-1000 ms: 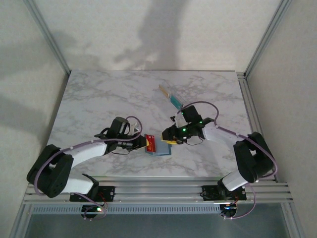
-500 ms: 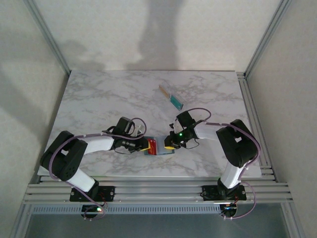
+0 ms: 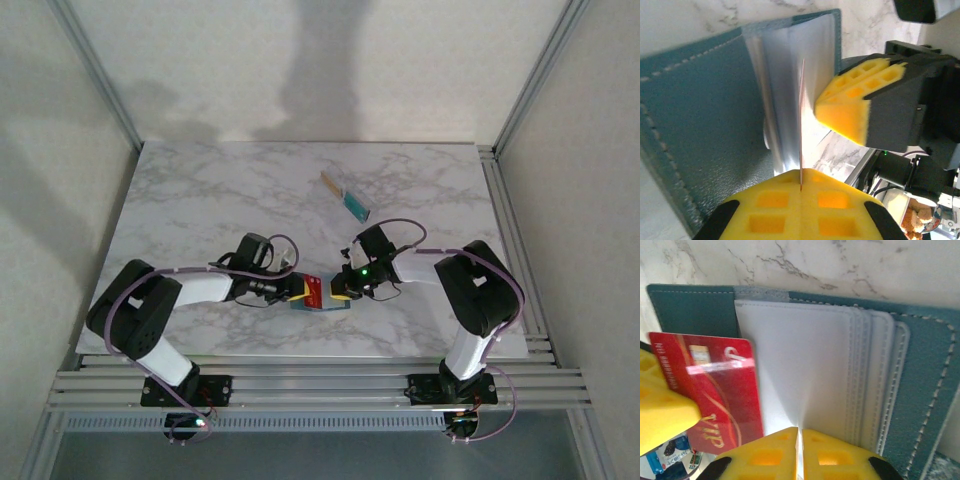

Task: Put the credit cards into the card holder

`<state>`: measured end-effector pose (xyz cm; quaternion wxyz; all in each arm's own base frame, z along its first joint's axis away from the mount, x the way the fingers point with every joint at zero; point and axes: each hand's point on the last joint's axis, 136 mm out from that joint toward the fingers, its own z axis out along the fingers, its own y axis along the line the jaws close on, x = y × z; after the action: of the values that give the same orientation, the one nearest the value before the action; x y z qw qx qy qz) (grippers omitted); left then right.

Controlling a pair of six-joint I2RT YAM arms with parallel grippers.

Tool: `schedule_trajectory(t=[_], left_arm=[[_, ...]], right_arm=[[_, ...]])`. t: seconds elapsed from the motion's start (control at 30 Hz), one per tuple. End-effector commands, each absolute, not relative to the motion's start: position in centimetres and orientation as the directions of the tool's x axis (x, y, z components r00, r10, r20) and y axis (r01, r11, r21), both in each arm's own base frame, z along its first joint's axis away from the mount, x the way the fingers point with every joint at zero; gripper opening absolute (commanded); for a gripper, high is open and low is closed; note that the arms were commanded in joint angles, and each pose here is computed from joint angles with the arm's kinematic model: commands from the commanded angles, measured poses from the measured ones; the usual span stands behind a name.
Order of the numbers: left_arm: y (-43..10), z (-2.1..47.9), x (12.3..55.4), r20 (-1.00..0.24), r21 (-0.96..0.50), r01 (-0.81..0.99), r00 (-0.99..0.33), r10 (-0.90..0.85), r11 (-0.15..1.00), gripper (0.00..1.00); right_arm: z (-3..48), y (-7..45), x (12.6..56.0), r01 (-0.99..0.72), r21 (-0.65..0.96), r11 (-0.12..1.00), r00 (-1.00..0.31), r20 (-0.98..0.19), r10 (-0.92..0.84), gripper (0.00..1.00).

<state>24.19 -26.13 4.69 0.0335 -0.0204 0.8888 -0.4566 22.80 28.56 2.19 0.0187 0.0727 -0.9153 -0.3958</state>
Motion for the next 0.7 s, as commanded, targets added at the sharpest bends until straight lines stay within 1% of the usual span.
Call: schedule_trajectory(t=[0.0,0.07,0.2,0.27,0.5,0.67], left_arm=[[-26.3,4.1,24.1,-0.020,-0.812,-0.020,-0.998,-0.063,0.584,0.00],[-26.0,3.6,24.3,-0.022,-0.801,-0.029,-0.997,-0.078,0.598,0.00],[-26.1,3.7,24.6,-0.009,-0.810,-0.047,-0.996,-0.092,0.585,0.00],[-25.7,4.0,24.7,-0.023,-0.804,-0.046,-0.994,-0.108,0.593,0.00],[-24.7,3.5,23.8,-0.011,-0.798,-0.067,-0.992,-0.125,0.600,0.00],[-24.7,3.0,23.8,0.024,-0.820,-0.104,-0.989,-0.146,0.563,0.00]], right_arm=[[-0.4,27.0,21.7,-0.059,0.668,0.742,-0.993,0.037,-0.112,0.11],[-0.3,26.9,21.6,-0.067,0.665,0.744,-0.992,0.032,-0.118,0.11],[-0.4,26.3,21.5,-0.064,0.652,0.756,-0.992,0.038,-0.116,0.11],[-0.4,26.2,21.6,-0.063,0.656,0.752,-0.992,0.039,-0.116,0.11],[-0.3,26.3,21.7,-0.061,0.663,0.746,-0.992,0.040,-0.116,0.11],[-0.1,26.3,21.7,-0.065,0.660,0.749,-0.991,0.043,-0.124,0.11]])
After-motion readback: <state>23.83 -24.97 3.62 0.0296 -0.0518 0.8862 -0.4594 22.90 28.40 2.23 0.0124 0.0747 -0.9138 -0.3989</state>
